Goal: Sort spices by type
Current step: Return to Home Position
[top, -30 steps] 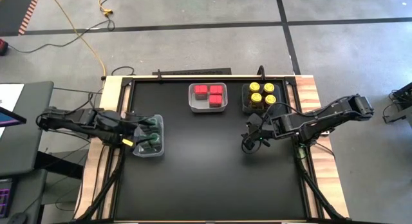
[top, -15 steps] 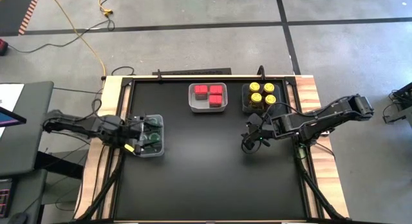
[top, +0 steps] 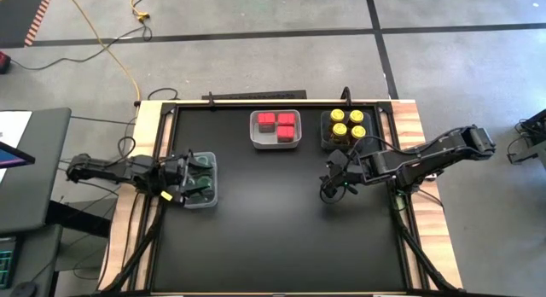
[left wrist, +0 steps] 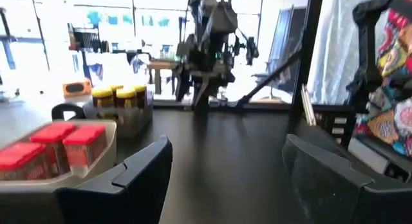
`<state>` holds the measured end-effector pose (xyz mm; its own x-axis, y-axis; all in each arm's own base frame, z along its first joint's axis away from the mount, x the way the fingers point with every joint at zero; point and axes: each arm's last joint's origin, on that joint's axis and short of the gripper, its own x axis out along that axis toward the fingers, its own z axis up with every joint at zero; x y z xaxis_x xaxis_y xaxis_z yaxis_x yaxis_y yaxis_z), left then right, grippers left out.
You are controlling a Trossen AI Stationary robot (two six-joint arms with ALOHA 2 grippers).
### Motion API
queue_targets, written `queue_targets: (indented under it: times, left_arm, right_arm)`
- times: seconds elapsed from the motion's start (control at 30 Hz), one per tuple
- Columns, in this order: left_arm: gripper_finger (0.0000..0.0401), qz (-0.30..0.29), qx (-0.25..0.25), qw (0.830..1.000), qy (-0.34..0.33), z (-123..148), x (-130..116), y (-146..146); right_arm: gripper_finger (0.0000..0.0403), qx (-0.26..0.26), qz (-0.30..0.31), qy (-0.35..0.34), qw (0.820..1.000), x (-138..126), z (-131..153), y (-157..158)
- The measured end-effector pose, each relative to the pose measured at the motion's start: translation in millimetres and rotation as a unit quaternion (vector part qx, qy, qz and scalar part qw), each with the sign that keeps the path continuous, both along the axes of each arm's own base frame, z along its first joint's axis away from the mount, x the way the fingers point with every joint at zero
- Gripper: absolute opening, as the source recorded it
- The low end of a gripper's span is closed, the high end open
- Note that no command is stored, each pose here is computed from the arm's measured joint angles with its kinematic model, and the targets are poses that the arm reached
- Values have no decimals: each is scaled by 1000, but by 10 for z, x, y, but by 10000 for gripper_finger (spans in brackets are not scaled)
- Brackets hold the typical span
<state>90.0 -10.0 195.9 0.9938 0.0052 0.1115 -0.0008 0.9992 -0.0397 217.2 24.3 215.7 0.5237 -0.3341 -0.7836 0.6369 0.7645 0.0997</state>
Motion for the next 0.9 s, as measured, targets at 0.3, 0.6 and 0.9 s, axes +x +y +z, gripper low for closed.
queue_targets:
  times: [0.3,0.6,0.9]
  left_arm:
    - [281,-22,-13,1000,6,-83,31,24]
    - [281,10,16,1000,11,-93,35,81]
    - [281,9,27,999,37,-136,36,81]
  right_arm:
    - [331,1,0,-5,1000,8,5,1]
    - [331,1,0,-9,1000,15,9,2]
    - [331,2,0,-11,1000,17,10,3]
